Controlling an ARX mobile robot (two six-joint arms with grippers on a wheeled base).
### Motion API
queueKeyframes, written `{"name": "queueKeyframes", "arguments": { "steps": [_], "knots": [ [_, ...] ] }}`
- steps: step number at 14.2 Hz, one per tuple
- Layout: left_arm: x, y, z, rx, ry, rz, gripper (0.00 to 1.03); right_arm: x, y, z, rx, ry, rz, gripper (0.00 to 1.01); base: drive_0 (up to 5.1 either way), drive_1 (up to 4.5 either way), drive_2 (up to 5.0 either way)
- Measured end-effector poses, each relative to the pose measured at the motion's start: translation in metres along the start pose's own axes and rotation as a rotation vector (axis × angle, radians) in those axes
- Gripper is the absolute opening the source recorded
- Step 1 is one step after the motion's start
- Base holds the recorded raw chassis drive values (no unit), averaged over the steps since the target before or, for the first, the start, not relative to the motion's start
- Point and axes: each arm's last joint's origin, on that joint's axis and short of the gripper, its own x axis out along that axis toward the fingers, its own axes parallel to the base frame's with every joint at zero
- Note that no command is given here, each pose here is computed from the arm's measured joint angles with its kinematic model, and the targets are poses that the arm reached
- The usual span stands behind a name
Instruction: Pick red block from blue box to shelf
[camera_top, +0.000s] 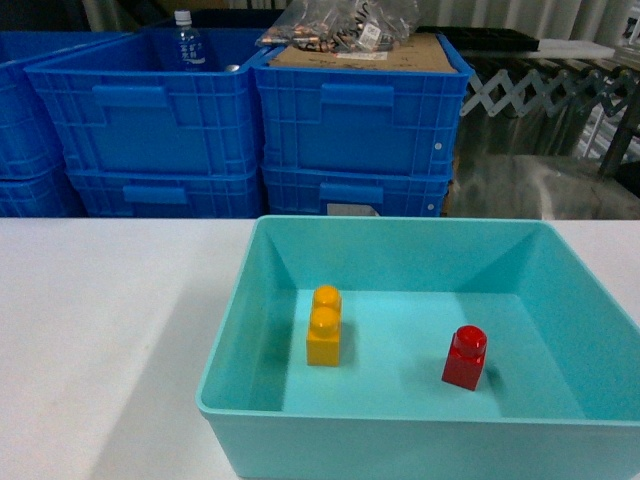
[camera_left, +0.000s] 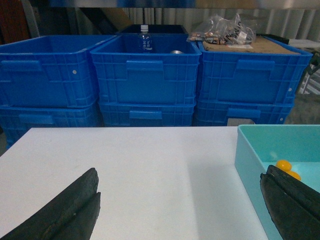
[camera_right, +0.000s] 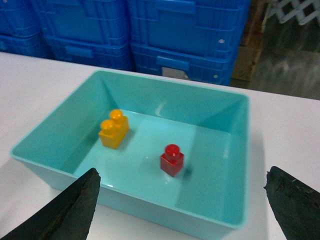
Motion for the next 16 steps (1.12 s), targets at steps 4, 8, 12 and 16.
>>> {"name": "queueKeyframes", "arguments": {
  "steps": [4,8,12,16],
  "knots": [
    [0.000,0.000,0.000,0.000,0.000,0.000,0.98,0.057,0.032,0.025,-0.054,0.129,0.063,0.98,0.0,0.00,0.0],
    [0.000,0.000,0.000,0.000,0.000,0.000,0.98,0.195,0.020,-0.005,0.107,0.532,-0.086,0.98,0.0,0.00,0.0],
    [0.000,0.000,0.000,0.000,0.000,0.000,0.98,0.227,0.017,-0.023,0.114,0.576,-0.157,0.98,0.0,0.00,0.0],
    [0.000,0.000,0.000,0.000,0.000,0.000,0.98,0.244,0.016,-0.046,0.098,0.638,-0.197,0.98,0.0,0.00,0.0]
  ]
}}
